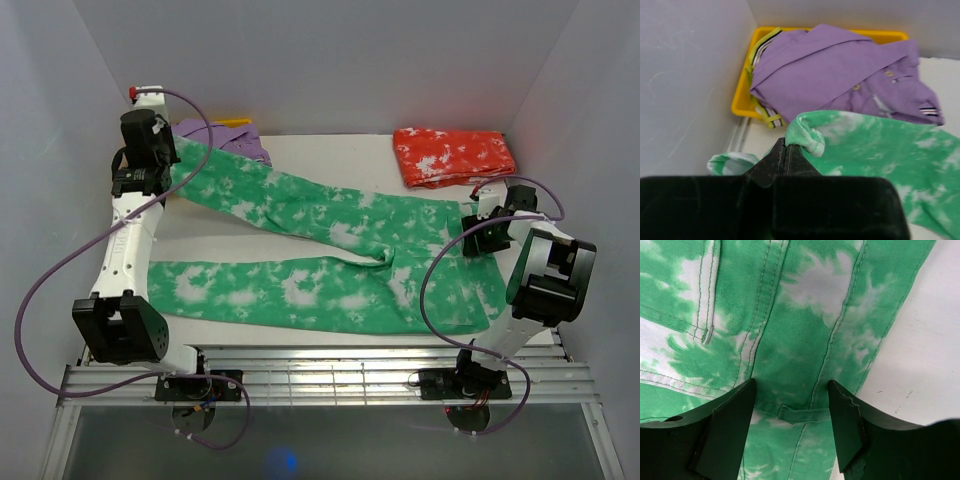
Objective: Fold and stack the trousers
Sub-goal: Flatten the trousers out
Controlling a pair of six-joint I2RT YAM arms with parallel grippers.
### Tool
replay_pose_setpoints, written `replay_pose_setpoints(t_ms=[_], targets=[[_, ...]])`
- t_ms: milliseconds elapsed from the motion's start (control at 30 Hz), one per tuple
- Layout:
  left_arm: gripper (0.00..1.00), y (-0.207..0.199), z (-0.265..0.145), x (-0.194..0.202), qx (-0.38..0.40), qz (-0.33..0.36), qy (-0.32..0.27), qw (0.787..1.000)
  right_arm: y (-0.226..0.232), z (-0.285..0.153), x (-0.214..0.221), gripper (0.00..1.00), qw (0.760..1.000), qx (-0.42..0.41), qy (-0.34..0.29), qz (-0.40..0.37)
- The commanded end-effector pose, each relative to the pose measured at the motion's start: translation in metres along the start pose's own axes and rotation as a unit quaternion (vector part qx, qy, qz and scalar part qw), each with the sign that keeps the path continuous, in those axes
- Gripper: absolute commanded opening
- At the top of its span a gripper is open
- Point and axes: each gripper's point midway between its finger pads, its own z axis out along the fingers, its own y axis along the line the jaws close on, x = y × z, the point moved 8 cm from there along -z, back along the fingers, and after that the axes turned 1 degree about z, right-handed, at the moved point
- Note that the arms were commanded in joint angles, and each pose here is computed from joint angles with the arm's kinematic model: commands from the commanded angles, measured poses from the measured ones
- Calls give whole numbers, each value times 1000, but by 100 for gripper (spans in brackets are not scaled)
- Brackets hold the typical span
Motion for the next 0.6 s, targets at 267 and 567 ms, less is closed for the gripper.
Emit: replay_pose_setpoints(t_ms=[267, 567], targets=[[0, 103, 27, 48, -63, 42, 36, 996, -27, -9, 37, 63, 995, 67, 73, -30], [0, 132, 58, 111, -84, 31, 106, 990, -25, -13, 36, 63, 995, 49, 72, -43]])
